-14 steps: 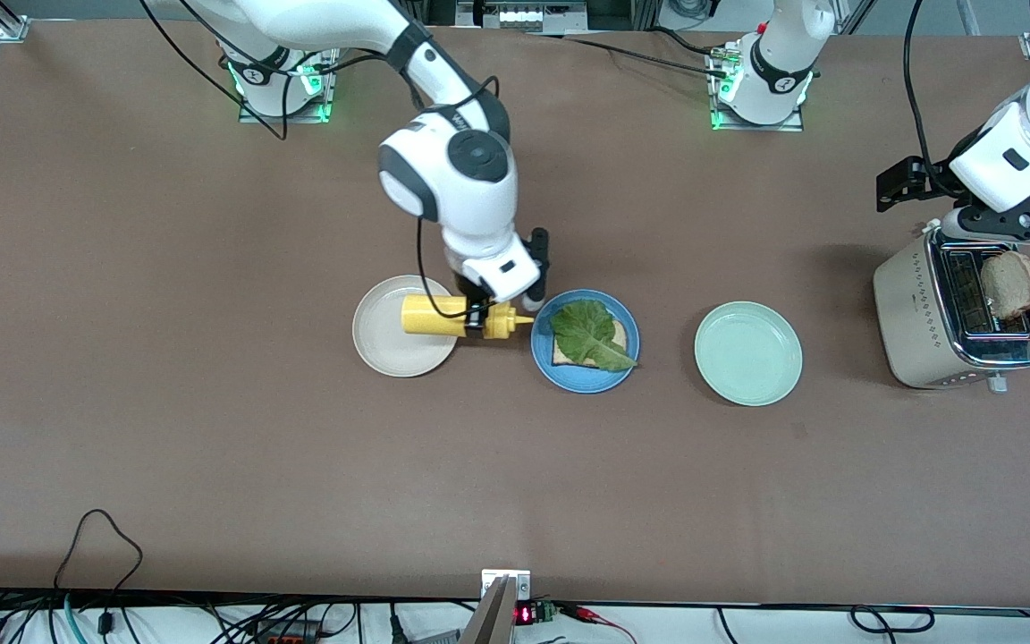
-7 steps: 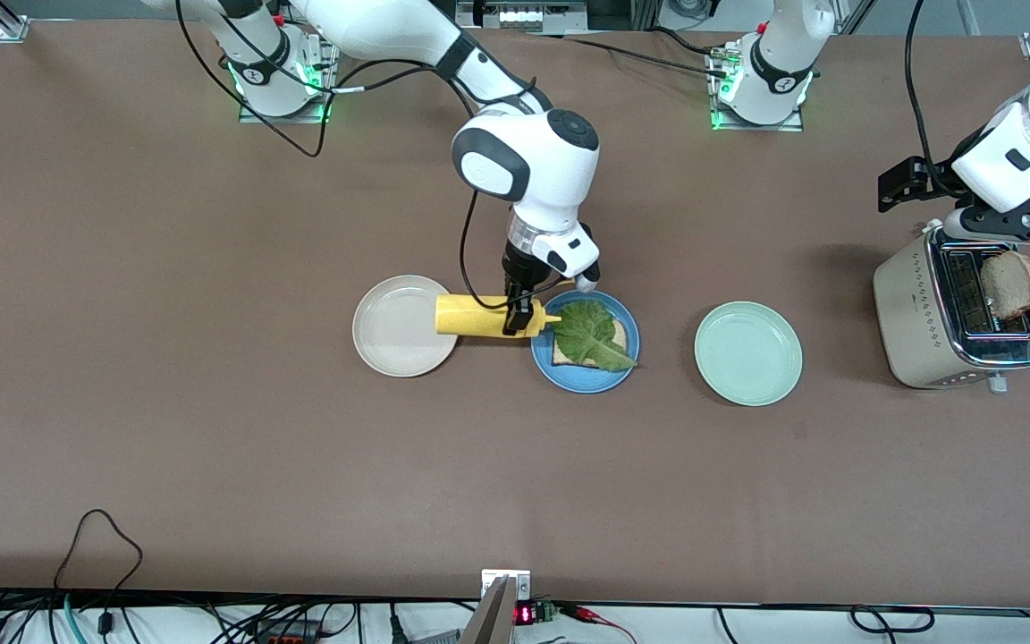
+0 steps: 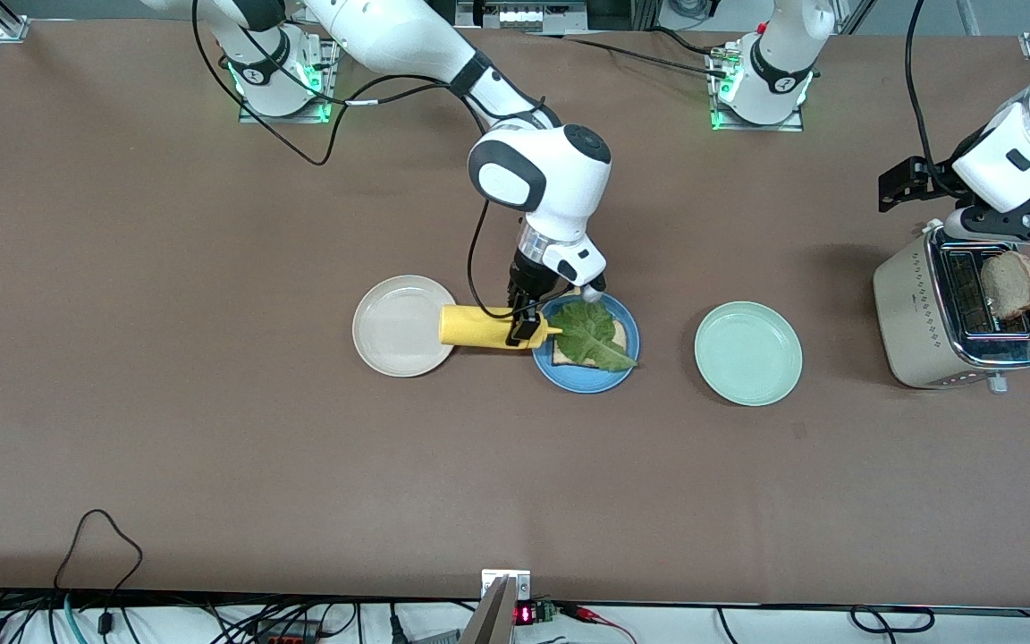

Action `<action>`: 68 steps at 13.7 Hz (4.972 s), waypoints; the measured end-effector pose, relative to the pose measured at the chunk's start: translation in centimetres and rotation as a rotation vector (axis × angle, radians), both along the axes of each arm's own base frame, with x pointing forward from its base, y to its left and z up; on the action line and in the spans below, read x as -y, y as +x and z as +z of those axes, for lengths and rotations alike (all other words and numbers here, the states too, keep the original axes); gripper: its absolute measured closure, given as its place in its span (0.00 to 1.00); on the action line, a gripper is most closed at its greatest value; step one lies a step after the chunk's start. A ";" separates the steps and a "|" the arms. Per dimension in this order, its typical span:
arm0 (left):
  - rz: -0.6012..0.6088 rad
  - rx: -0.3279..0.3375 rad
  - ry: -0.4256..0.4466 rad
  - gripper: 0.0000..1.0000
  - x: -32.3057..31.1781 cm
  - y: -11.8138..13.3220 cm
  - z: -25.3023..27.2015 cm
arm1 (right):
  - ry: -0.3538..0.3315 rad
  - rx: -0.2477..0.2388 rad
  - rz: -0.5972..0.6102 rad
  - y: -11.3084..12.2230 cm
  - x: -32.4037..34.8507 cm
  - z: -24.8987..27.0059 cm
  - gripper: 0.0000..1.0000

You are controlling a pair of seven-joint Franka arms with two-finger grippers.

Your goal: Make sandwich in blue plate with both arms

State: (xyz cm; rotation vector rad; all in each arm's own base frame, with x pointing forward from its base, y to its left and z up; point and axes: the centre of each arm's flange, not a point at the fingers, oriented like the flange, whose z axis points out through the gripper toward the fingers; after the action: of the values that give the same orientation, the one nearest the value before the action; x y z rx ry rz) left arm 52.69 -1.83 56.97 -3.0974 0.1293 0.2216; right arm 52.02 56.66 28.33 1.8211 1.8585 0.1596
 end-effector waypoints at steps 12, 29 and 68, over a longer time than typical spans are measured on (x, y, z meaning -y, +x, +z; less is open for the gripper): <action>0.002 -0.005 0.000 0.00 -0.1 0.0 -0.1 | 0.429 -0.403 0.037 9.2 23.2 16.9 0.48; 0.127 -0.121 0.029 0.00 -25.3 5.1 -12.0 | 1.544 -0.479 0.343 5.9 59.1 -6.2 0.48; -0.411 -0.348 -0.190 0.90 -1.7 8.6 -9.3 | 0.897 -0.540 0.011 6.8 74.8 10.8 0.00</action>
State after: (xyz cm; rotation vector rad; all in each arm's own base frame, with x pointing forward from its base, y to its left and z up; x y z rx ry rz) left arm 61.29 -0.18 47.66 -3.0822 0.8272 0.7637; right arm 58.79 -18.13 39.12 2.6403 2.3917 0.6455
